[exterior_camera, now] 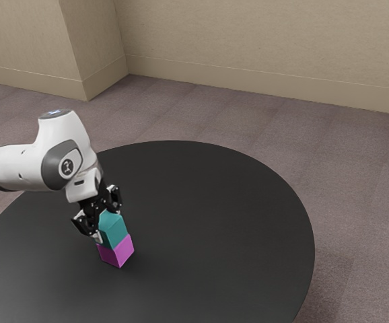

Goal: Pick up the blue block with one arm, and put the blue block on the pink block with one arm

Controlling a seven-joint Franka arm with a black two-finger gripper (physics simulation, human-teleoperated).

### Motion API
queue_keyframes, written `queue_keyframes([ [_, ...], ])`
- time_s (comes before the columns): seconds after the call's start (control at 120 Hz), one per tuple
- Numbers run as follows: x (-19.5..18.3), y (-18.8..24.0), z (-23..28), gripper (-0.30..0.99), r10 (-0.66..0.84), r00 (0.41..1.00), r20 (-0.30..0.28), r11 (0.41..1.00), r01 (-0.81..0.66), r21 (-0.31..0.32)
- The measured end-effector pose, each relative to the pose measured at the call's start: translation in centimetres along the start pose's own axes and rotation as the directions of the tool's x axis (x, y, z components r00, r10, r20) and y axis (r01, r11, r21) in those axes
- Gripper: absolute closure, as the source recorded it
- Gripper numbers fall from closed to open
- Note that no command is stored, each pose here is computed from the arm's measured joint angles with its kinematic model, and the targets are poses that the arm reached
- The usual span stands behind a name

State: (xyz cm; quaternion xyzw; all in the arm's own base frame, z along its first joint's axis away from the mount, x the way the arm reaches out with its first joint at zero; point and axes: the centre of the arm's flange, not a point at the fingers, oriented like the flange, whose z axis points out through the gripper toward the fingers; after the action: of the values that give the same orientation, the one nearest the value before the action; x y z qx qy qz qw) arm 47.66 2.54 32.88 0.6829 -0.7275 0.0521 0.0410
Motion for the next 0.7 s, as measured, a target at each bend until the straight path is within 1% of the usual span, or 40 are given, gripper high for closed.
queue_keyframes([
  [0.7,-0.02,-0.2,-0.07,0.3,0.01,1.0,-0.003,1.0,-0.01,0.003],
])
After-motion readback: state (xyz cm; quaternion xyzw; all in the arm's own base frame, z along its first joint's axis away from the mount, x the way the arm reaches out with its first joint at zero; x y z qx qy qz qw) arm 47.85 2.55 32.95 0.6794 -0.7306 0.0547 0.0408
